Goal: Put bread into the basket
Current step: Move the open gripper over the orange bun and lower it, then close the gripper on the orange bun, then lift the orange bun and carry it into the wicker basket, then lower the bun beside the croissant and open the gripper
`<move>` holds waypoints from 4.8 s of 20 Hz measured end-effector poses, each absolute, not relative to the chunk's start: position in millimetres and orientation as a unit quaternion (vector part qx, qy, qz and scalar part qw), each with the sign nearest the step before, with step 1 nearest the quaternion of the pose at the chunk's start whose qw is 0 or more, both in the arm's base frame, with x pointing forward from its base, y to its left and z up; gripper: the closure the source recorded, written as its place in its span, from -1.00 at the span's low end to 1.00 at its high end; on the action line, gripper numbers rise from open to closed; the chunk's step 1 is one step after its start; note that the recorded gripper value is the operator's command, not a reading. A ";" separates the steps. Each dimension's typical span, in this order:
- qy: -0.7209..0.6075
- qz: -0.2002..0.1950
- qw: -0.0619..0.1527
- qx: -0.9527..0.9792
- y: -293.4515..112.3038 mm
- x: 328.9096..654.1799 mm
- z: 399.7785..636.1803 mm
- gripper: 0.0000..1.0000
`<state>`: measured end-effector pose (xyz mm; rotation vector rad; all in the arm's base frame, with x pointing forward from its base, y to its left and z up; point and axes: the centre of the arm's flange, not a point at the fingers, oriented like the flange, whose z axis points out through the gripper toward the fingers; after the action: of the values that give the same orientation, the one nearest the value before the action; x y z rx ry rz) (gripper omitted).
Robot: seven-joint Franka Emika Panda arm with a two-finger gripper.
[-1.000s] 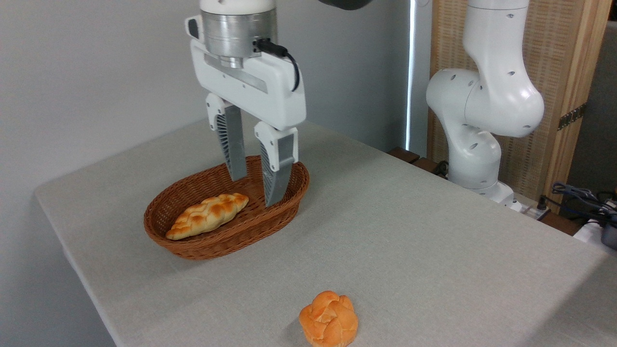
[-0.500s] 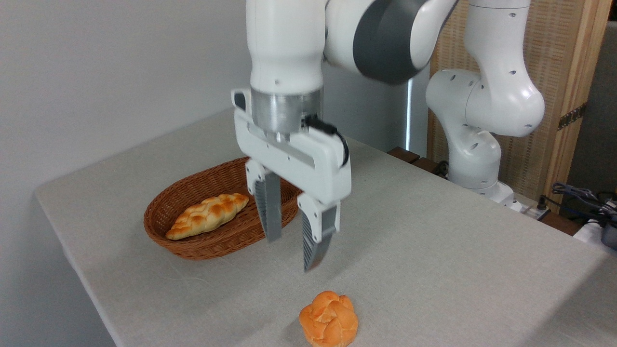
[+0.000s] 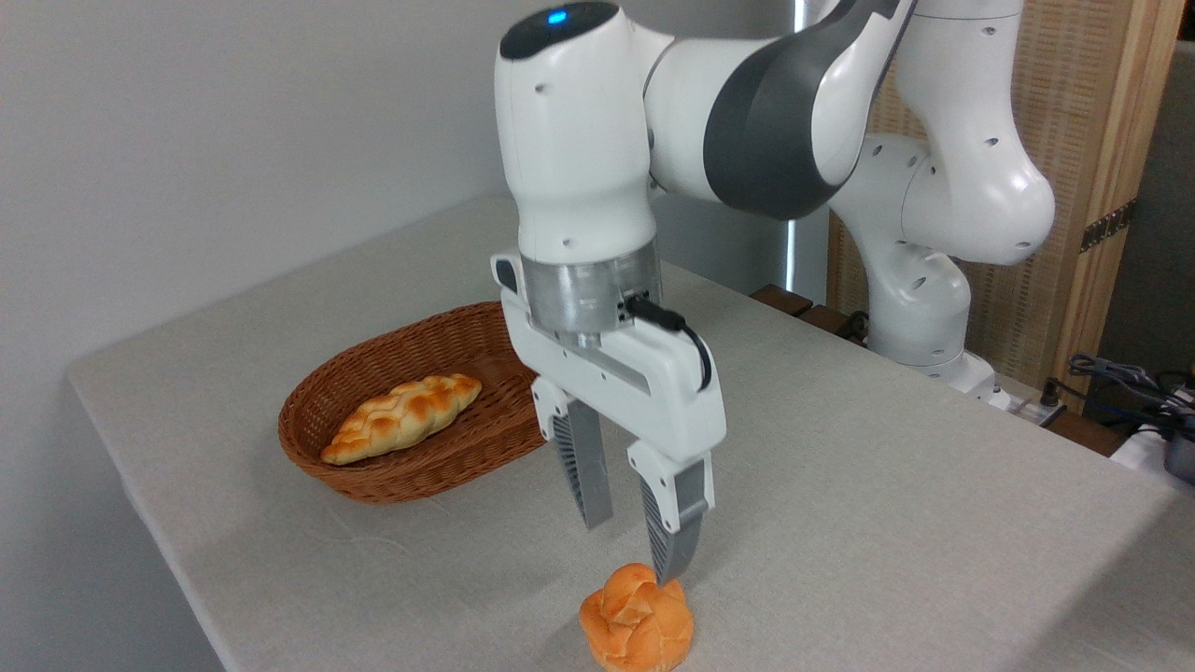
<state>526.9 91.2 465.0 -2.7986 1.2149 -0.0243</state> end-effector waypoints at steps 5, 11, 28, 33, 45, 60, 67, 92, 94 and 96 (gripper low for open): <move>0.398 0.008 0.044 -0.916 96.1 531.3 446.2 -1.00; 0.402 0.013 0.059 -0.914 102.9 537.7 433.3 -1.00; 0.403 0.015 0.060 -0.913 103.3 544.4 416.3 0.20; 0.403 0.016 0.060 -0.913 103.2 544.5 416.0 0.31; 0.386 -0.021 0.006 -0.922 25.6 567.1 492.4 0.30; 0.403 0.046 -0.035 -0.914 -139.1 500.2 501.6 -0.04; 0.412 0.058 -0.036 -0.909 -149.2 493.0 487.1 -0.34; 0.400 0.019 -0.072 -0.914 -159.1 498.2 490.1 -1.00; 0.400 0.019 -0.072 -0.914 -159.1 498.2 490.1 -1.00; 0.400 0.019 -0.072 -0.914 -159.1 498.3 490.2 -1.00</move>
<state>498.3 -159.1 490.2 -3.0095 1.3163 0.0610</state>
